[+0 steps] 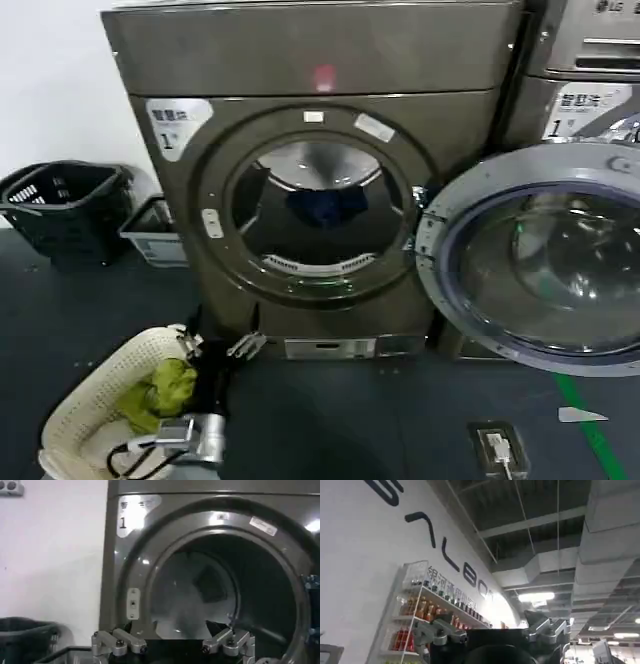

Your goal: Grasp the clothes from the dryer.

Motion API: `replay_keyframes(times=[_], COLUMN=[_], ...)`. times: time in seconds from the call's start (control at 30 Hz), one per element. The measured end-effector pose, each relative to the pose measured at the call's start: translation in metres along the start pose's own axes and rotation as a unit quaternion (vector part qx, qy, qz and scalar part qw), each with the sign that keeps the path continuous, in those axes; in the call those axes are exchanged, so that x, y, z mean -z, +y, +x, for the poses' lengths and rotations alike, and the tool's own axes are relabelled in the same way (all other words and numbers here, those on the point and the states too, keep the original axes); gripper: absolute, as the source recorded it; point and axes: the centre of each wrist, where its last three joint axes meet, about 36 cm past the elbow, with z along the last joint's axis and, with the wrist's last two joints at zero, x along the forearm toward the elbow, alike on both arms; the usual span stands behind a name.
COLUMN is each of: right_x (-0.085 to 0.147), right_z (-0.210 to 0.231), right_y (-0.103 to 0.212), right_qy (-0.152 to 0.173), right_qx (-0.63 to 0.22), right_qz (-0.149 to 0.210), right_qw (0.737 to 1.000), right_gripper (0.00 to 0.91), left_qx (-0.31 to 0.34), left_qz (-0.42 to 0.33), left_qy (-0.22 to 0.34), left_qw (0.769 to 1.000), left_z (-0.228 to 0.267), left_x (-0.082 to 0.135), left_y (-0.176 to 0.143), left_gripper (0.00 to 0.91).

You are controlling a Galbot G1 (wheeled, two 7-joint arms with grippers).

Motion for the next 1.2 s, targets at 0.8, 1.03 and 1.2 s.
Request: replay_keyframes(times=[0.8, 1.03, 1.2], right_x=[-0.0004, -0.002, -0.0018], right_z=[0.0007, -0.0002, 0.0004], right_y=[0.0067, 0.0074, 0.0091], right_qy=[-0.002, -0.012, -0.018], right_qx=[0.012, 0.014, 0.021], right_qz=[0.003, -0.003, -0.01], right_qw=[1.0, 1.0, 1.0], right_gripper=[0.907, 0.907, 0.907], left_qx=[-0.005, -0.009, -0.008], left_qz=[0.002, 0.001, -0.002], left_qy=[-0.004, -0.011, -0.013], left_qw=[1.0, 1.0, 1.0], left_z=[-0.0002, -0.0027, -0.0058], left_x=[0.0, 0.0, -0.0011], left_y=[-0.0022, -0.004, -0.0026], left_gripper=[0.907, 0.907, 0.907])
